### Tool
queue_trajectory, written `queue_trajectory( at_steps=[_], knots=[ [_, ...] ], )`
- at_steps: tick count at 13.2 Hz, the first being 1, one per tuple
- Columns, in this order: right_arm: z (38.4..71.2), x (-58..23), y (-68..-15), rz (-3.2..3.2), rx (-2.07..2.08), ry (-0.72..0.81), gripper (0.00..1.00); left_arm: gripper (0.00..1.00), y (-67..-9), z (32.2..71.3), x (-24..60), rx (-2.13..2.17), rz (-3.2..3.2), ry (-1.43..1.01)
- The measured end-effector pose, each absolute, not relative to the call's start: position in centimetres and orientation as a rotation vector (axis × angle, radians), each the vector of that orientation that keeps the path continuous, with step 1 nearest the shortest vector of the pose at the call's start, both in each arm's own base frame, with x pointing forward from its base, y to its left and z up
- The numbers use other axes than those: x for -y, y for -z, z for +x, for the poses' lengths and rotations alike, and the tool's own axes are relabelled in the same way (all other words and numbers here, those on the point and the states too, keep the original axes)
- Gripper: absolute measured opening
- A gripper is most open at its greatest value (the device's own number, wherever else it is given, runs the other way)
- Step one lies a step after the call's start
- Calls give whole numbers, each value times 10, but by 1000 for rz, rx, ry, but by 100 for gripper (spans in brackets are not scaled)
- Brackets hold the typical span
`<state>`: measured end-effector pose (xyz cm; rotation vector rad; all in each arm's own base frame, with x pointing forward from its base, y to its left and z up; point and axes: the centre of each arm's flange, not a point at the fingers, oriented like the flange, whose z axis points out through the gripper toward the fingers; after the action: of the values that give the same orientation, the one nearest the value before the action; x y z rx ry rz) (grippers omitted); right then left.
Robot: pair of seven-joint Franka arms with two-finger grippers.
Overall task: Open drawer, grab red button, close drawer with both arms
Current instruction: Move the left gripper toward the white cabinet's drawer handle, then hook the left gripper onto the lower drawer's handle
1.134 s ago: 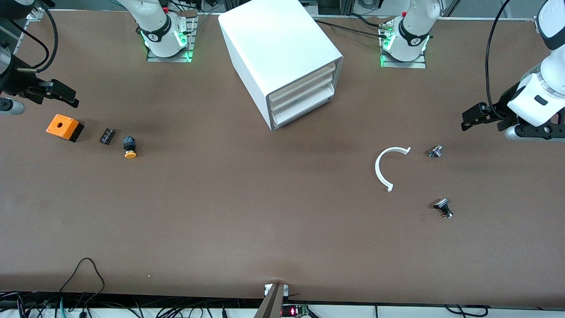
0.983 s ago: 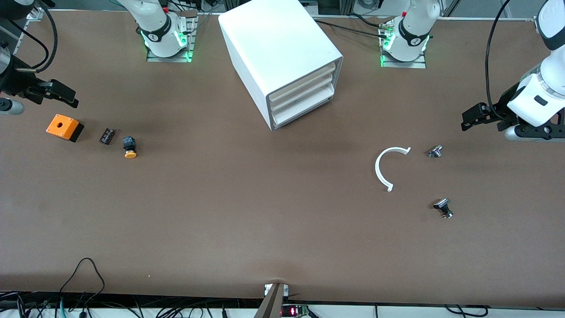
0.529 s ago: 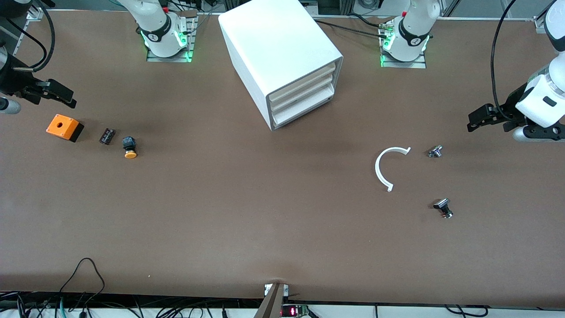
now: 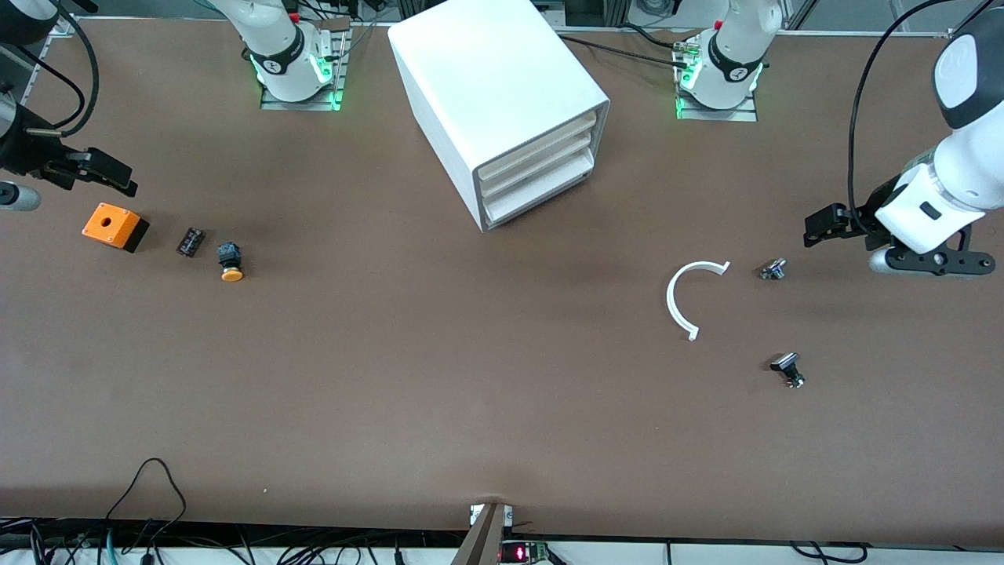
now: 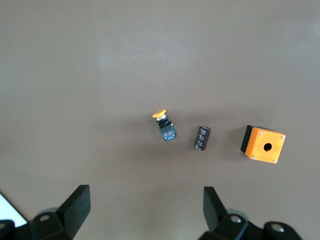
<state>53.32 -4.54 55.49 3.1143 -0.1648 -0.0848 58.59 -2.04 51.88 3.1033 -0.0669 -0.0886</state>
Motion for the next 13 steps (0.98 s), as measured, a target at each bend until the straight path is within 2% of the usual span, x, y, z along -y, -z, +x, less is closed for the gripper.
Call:
queue_trajectory(
  at_steps=[5,9,13],
  knots=[
    [565,48,-551,3112,167,53,100,100,-506,590,25,84,3097,125],
    [586,49,-537,3120,176,74,100,100,-464,600,42,110,3047,231],
    [590,52,-533,3122,183,86,100,100,-403,592,84,60,2839,331]
  ],
)
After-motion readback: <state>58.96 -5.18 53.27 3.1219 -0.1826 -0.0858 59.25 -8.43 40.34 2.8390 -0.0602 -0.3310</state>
